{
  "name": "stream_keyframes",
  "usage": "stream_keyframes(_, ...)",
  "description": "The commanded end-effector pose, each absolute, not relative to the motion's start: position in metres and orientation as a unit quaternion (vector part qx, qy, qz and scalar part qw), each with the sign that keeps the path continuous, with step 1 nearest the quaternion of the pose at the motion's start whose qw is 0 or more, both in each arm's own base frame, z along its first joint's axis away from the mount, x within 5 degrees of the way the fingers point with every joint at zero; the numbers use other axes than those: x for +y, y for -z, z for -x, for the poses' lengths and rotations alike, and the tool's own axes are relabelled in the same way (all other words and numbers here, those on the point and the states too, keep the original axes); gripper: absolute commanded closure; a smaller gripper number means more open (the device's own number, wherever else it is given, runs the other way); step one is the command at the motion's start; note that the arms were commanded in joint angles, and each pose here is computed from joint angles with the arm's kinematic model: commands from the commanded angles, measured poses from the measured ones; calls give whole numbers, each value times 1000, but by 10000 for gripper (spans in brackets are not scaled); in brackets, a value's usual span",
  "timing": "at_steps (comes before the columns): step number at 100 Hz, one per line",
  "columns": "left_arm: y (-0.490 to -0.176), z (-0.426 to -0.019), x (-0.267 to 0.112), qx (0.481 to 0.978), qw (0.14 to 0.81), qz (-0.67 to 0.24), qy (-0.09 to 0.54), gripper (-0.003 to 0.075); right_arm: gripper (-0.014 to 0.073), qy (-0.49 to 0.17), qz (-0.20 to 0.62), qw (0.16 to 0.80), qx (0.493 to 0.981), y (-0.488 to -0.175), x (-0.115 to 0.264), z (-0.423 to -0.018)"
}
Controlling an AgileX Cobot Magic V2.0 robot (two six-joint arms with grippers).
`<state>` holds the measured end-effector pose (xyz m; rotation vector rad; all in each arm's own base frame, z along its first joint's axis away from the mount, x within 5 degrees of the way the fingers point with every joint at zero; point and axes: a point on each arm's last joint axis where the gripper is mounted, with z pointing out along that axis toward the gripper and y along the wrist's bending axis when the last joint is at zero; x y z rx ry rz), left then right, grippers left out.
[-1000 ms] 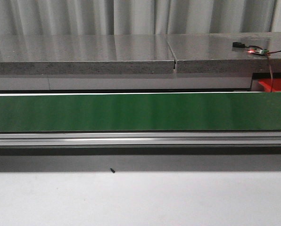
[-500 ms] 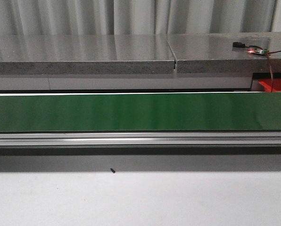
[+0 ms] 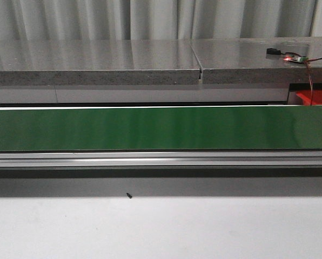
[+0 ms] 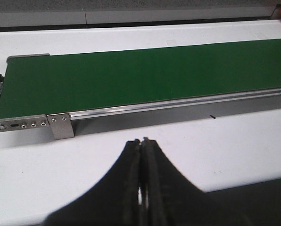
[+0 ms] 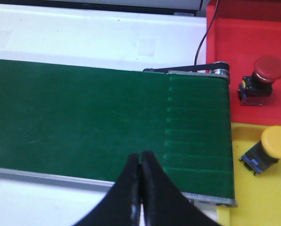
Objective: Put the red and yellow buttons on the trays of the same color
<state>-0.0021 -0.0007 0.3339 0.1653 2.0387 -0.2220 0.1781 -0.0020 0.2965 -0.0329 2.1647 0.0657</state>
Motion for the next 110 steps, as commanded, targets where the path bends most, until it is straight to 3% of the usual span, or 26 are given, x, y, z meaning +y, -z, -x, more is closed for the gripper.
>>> stream_keyframes(1, -347, -1, -2, 824, 552, -68, 108, 738, 657, -19, 14, 514, 857, -307, -2, -167)
stream_keyframes(42, -338, -8, -5, 826, 547, -67, 117, 739, 657, -30, 7, 545, 838, -310, 1, -142)
stream_keyframes(51, -340, -13, -3, 823, 554, -33, 119, 739, 657, -35, 3, 546, 837, -310, 1, -142)
stream_keyframes(70, -344, -31, 9, 841, 538, 32, 45, 739, 657, -36, 1, 549, 835, -311, 1, -142)
stream_keyframes(110, -371, -84, 0, 855, 517, 36, 16, 738, 657, -39, -2, 551, 833, -311, 2, -143)
